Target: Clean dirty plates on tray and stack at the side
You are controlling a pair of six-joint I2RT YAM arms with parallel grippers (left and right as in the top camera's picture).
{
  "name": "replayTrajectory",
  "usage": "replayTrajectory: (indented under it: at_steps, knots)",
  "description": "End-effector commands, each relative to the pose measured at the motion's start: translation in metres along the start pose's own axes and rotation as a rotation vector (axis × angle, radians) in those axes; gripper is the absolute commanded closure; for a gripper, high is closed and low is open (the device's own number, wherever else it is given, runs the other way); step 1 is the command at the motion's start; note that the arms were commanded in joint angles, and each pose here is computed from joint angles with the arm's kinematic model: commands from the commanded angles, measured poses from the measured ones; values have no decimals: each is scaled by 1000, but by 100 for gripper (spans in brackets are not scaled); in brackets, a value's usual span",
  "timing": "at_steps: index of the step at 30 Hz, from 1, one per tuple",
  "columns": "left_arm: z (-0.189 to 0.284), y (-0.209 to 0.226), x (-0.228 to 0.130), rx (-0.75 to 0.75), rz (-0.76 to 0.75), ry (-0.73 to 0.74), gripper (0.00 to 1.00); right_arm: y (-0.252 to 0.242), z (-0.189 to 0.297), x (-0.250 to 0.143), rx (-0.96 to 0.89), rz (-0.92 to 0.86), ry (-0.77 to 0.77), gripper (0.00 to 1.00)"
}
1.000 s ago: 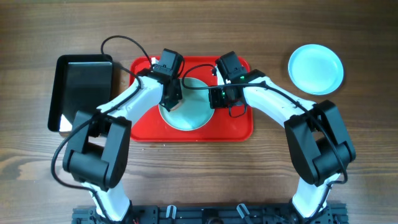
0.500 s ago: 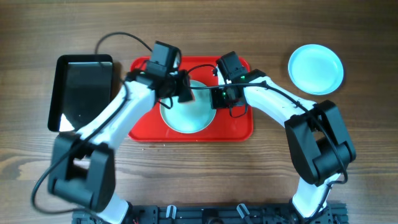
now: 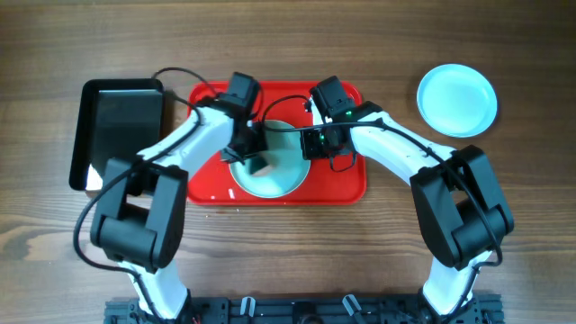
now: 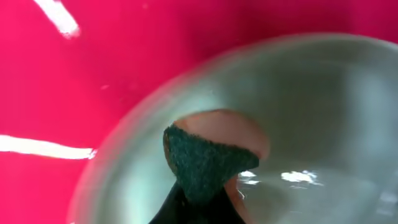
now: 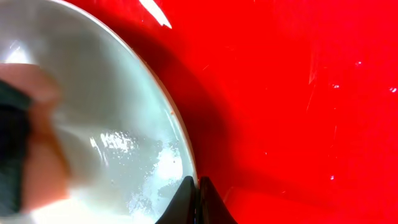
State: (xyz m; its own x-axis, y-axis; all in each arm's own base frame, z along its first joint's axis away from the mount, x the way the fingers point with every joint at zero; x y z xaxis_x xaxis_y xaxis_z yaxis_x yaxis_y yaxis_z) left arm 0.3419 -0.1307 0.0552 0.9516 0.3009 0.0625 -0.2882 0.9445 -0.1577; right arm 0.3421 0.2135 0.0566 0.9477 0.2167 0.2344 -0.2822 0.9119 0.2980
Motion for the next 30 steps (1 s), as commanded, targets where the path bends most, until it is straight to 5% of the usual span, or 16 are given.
replayTrajectory:
  at_steps: [1,7,14,19,23,30]
  knots:
    - [21,50,22,179,38,-117,96,-16,-3,-1,-76,-22,0,96]
    - [67,64,54,265,-12,-359,96,-16,-3,-1,-75,-23,-1,96]
    - [116,46,73,106,112,-571,96,-15,-2,2,-72,-16,-12,96]
    - [121,26,51,-136,116,-403,96,-16,49,42,-222,26,-186,96]
    - [95,33,40,-84,123,-284,96,-14,117,71,-395,131,-327,96]
    - [70,35,37,-58,130,-209,96,-7,218,87,-968,407,-477,96]
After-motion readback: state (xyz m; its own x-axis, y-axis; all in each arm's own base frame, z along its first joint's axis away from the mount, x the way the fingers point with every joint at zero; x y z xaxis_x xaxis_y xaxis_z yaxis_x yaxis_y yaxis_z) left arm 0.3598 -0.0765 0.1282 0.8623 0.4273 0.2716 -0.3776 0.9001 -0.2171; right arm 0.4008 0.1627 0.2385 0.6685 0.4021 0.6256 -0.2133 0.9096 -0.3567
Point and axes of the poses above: each gripper's point midway between its finger pads, its own z axis back along the fingers, its own y axis along the line the jaws close on, x = y × z, the point moved 5 cm from there along z, back along the fingers, and after that the axes turned 6 degrees about z, right-handed, at the moved point
